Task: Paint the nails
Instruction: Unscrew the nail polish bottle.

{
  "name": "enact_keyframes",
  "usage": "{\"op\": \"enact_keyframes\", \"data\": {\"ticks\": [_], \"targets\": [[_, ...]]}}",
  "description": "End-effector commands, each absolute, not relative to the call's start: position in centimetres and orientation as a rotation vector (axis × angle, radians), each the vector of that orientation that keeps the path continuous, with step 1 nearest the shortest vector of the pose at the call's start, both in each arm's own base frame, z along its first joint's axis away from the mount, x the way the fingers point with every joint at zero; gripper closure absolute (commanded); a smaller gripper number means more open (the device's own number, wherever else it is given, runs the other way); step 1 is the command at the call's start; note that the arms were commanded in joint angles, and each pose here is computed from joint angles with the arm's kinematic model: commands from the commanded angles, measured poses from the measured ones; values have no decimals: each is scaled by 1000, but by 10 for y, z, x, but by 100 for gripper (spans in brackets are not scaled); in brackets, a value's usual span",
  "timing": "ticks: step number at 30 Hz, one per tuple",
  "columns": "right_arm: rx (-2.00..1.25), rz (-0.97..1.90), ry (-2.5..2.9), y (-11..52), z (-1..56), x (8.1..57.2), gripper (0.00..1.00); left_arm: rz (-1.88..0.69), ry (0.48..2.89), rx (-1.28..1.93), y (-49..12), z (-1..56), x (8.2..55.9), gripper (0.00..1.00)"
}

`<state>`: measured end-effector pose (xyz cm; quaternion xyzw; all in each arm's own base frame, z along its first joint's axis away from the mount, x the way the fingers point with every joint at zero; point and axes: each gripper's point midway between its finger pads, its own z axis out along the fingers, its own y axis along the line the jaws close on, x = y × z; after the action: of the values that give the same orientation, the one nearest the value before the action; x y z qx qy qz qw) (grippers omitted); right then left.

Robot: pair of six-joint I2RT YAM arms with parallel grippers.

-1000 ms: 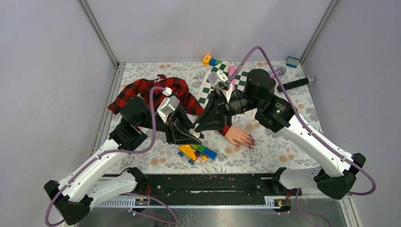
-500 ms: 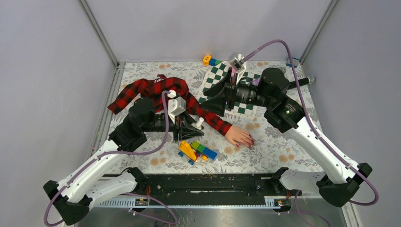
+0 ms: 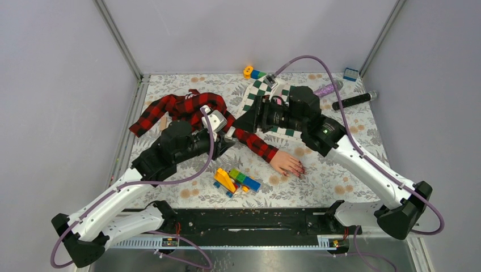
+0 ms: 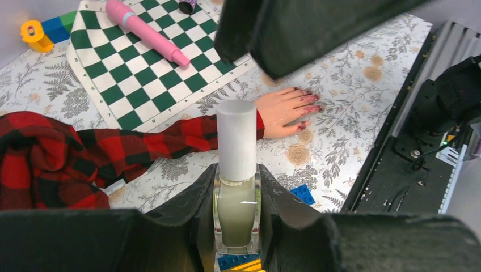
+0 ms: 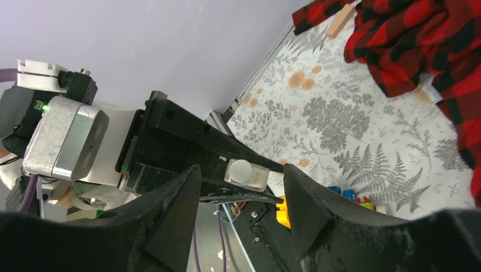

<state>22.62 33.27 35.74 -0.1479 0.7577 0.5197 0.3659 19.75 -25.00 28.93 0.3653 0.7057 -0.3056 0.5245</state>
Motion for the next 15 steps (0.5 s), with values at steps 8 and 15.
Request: {"op": "enact_keyframes", "data": {"ticks": [8, 15], "targets": [[-390, 1409, 2030, 373, 349, 213, 43, -656, 1634, 802, -244, 316, 213, 100], [-375, 1424, 2020, 378, 347, 215, 54, -655, 1638, 810, -245, 314, 213, 100]]}}
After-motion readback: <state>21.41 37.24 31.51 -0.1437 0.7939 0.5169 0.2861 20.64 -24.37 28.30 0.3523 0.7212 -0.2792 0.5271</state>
